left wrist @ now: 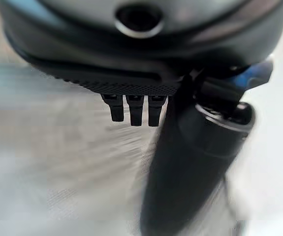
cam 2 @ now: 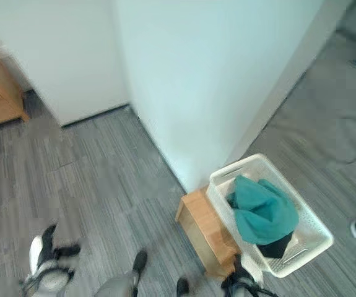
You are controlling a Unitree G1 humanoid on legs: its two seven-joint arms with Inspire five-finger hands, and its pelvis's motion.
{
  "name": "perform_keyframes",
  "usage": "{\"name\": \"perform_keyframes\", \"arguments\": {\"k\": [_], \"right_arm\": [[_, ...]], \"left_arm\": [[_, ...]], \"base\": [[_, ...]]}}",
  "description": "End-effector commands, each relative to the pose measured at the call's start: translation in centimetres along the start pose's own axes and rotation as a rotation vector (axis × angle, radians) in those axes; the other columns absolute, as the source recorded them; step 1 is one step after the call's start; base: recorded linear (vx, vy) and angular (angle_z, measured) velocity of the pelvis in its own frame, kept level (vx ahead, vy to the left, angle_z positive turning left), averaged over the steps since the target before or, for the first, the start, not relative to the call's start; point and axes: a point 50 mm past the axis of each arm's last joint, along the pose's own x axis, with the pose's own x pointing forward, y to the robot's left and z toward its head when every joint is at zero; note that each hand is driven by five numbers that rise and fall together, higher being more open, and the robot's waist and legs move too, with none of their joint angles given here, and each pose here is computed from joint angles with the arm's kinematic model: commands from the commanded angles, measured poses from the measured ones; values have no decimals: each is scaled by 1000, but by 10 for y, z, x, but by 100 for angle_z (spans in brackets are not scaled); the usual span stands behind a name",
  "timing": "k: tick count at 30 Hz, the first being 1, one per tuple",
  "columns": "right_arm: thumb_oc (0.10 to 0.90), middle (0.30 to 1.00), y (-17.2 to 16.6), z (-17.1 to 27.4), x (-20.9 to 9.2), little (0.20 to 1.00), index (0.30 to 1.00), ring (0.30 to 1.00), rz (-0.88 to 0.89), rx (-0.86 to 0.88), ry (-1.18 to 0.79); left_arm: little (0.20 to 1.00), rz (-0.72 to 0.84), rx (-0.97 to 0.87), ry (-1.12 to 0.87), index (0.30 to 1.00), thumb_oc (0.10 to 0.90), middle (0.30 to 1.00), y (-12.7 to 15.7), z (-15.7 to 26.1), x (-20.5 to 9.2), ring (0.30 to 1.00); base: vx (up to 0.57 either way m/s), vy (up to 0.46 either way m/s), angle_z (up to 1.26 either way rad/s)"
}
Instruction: Pick up bed clothes into laundry basket.
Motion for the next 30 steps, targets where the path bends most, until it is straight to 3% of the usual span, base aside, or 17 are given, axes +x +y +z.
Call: {"name": "perform_keyframes", "arguments": {"k": [1,2,3,4,5,11,12,13,14,16,17,18,19,20,21,24,30], "right_arm": [[800,900,-49,83,36,900,900,900,-166,146,-226],[800,900,-54,95,33,900,900,900,-208,204,-271],[800,900,-24,88,26,900,900,900,33,481,-249],[800,900,-24,86,26,900,900,900,37,484,-248],[800,900,-64,154,15,900,900,900,-109,591,-517],[800,900,-97,169,-3,900,900,900,-234,615,-660],[800,900,-59,130,12,900,900,900,-203,454,-442],[800,900,-56,111,13,900,900,900,-235,396,-401],[800,900,-80,98,22,900,900,900,-235,481,-373],[800,900,-132,125,7,900,900,900,-394,496,-535],[800,900,-132,125,6,900,900,900,-394,495,-532],[800,900,-156,129,11,900,900,900,-470,481,-541],[800,900,-119,131,10,900,900,900,-360,518,-537],[800,900,-117,126,13,900,900,900,-352,496,-510],[800,900,-158,135,-8,900,900,900,-497,401,-637],[800,900,-196,149,-46,900,900,900,-585,457,-845],[800,900,-207,164,-61,900,900,900,-550,497,-990]], "left_arm": [[900,140,18,-168,900,800,900,53,28,17,900],[900,122,27,-188,900,800,900,50,33,18,900],[900,80,37,-174,900,800,900,46,27,15,900],[900,78,38,-173,900,800,900,46,27,14,900],[900,96,12,-178,900,800,900,52,28,12,900],[900,124,51,-263,900,800,900,57,51,18,900],[900,118,39,-277,900,800,900,52,56,20,900],[900,135,68,-283,900,800,900,52,56,20,900],[900,121,39,-298,900,800,900,50,60,23,900],[900,131,31,-326,900,800,900,60,70,26,900],[900,129,32,-326,900,800,900,60,70,26,900],[900,47,-25,-395,900,800,900,46,88,22,900],[900,22,-46,-451,900,800,900,39,103,18,900],[900,19,-18,-460,900,800,900,42,105,17,900],[900,7,8,-480,900,800,900,52,106,15,900],[900,36,-6,-585,900,800,900,78,124,11,900],[900,92,-52,-655,900,800,900,109,131,-2,900]], "base": [[-109,-12,181],[-54,74,119],[-11,69,184],[219,172,200],[150,120,196],[131,139,179],[6,-4,221],[55,-109,252],[116,-180,253],[98,-234,241],[151,-345,188],[127,-289,139],[117,-349,180],[-25,-235,226],[-57,-239,259],[-54,-259,141],[-70,-184,34]]}}
